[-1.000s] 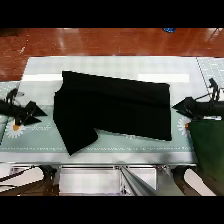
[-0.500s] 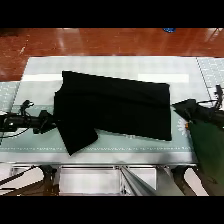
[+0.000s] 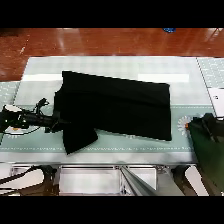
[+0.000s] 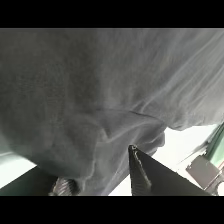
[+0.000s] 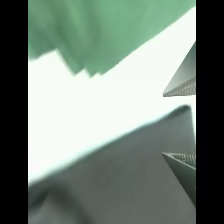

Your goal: Fold the shirts.

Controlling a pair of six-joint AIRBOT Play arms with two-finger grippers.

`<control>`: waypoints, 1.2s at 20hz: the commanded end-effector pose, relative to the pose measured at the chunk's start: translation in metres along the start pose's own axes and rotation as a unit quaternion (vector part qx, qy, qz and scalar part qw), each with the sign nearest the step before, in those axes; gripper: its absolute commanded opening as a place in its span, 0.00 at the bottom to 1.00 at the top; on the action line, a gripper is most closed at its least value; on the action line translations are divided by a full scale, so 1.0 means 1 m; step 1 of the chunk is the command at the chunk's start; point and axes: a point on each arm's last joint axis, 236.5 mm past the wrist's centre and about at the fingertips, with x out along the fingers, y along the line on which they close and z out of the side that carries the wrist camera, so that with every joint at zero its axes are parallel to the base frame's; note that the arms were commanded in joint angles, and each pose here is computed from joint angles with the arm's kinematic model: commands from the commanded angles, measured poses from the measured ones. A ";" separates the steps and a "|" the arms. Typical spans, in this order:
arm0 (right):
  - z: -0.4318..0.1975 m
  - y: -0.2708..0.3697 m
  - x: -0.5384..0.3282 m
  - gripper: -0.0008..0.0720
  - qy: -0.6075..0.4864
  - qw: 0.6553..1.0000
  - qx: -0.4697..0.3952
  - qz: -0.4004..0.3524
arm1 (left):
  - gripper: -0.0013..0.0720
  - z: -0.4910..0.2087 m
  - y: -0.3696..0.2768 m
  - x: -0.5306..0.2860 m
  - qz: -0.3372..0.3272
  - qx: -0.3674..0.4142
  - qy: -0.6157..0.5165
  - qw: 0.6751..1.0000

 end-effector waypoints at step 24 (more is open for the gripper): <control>-0.071 0.026 0.099 0.58 0.158 0.985 0.020 0.063 | 0.05 0.003 0.012 -0.012 0.052 0.033 -0.007 0.998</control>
